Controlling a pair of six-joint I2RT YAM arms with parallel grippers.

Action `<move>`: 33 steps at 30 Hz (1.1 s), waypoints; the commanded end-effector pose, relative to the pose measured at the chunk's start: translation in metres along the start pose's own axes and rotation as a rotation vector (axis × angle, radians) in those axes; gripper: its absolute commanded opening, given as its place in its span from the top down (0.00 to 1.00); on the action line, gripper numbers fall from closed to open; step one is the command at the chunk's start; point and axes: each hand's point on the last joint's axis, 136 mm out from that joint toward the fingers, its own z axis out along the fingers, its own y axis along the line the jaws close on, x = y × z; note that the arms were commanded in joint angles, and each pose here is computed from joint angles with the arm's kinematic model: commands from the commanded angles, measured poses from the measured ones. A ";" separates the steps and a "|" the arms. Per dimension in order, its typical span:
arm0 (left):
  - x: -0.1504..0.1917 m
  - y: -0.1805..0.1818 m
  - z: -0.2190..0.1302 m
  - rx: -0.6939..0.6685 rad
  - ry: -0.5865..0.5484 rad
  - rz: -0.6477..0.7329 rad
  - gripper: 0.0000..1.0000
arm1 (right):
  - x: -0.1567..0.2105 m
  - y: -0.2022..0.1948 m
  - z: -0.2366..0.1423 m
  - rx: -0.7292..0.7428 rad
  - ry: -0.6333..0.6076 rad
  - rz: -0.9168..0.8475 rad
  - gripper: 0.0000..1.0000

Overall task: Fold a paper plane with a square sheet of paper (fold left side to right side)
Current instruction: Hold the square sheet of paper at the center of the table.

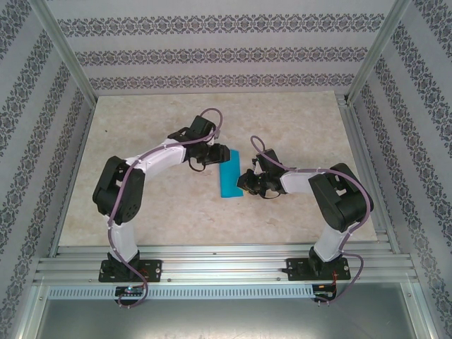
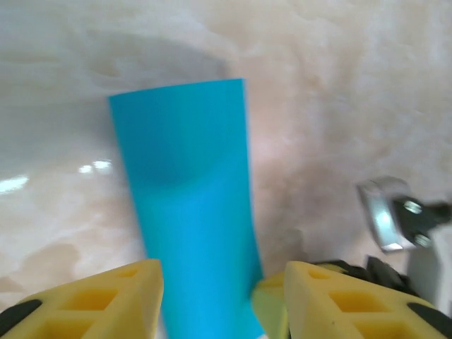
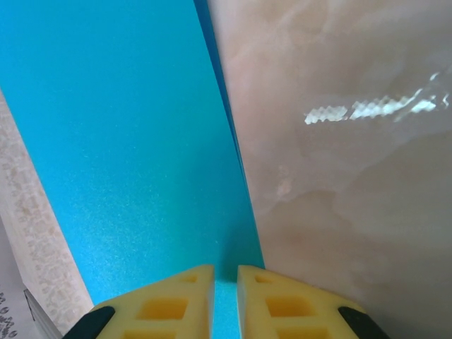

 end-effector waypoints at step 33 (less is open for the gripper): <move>0.053 0.040 0.069 0.031 0.185 -0.022 0.59 | 0.014 -0.030 0.015 0.110 0.054 0.007 0.83</move>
